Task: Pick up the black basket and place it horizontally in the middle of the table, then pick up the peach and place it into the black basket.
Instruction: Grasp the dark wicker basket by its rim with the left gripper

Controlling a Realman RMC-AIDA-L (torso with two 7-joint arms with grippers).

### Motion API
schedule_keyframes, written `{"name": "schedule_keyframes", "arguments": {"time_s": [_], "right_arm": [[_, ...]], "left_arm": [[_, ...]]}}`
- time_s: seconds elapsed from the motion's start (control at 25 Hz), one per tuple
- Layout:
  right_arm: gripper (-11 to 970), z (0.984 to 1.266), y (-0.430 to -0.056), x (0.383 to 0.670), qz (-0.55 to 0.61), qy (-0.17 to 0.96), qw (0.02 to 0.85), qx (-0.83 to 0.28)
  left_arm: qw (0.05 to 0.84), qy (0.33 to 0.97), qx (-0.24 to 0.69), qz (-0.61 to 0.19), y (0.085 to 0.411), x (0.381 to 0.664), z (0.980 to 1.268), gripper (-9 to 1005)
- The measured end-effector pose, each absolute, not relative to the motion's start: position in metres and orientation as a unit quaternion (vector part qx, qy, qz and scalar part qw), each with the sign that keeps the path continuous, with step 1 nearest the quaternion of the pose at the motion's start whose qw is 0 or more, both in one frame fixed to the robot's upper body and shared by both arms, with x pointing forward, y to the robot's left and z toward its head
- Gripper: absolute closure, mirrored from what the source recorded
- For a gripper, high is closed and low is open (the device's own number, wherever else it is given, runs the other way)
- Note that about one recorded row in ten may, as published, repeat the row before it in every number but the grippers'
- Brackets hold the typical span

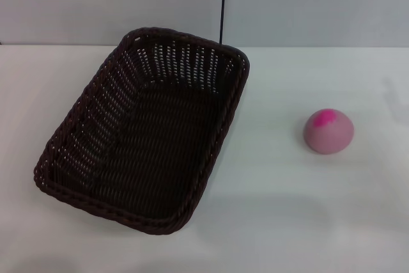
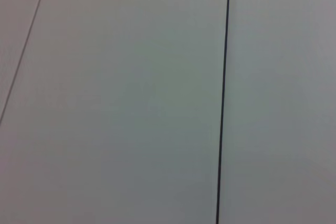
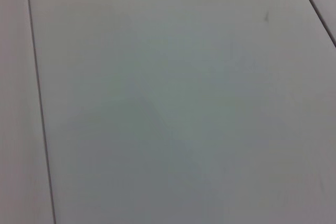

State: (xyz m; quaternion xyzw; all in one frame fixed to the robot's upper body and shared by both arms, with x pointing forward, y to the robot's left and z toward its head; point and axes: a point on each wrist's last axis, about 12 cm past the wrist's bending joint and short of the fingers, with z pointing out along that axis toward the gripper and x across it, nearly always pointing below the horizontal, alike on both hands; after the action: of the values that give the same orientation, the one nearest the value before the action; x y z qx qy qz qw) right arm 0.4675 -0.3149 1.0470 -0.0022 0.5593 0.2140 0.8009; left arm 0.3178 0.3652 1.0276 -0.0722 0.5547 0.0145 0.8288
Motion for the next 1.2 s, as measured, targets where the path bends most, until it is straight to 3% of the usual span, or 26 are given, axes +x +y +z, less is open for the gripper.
{"name": "schedule_keyframes", "arguments": {"time_s": [0.28,0.44,0.52,0.6,0.68,0.76,0.8,0.88,1.0,1.04,1.2], "right_arm": [[319,1.047,-0.315,0.468,0.214,0.56,0.8,-0.001],[319,1.047,-0.317,0.467,0.211,0.56,0.802,0.0],[319,1.047,-0.317,0.467,0.211,0.559,0.802,0.0],[320,1.048,-0.318,0.466,0.21,0.556,0.804,-0.001],[320,1.048,-0.319,0.465,0.21,0.555,0.805,-0.001],[320,1.048,-0.319,0.465,0.21,0.555,0.805,-0.001],[320,1.048,-0.32,0.464,0.209,0.554,0.806,-0.001],[320,1.048,-0.321,0.464,0.208,0.554,0.806,-0.001],[320,1.048,-0.321,0.463,0.208,0.554,0.806,-0.002],[320,1.048,-0.321,0.463,0.208,0.554,0.806,-0.002],[320,1.05,-0.322,0.463,0.208,0.551,0.808,-0.004]], "left_arm": [[0.83,0.556,-0.055,-0.006,0.365,0.322,1.029,301],[0.819,0.564,-0.008,-0.106,0.388,0.329,1.043,303],[0.814,0.568,-0.004,-0.121,0.393,0.331,1.046,303],[0.764,0.613,0.03,-0.198,0.421,0.347,1.069,304],[0.764,0.613,0.03,-0.198,0.421,0.347,1.069,305],[0.718,0.649,0.064,-0.242,0.432,0.361,1.09,305],[0.66,0.692,0.099,-0.275,0.436,0.379,1.114,306],[0.66,0.692,0.099,-0.275,0.436,0.379,1.114,306],[0.545,0.775,0.145,-0.287,0.429,0.417,1.151,307],[0.545,0.775,0.145,-0.287,0.429,0.417,1.151,308],[0.423,0.852,0.177,-0.251,0.401,0.46,1.182,315]]}}
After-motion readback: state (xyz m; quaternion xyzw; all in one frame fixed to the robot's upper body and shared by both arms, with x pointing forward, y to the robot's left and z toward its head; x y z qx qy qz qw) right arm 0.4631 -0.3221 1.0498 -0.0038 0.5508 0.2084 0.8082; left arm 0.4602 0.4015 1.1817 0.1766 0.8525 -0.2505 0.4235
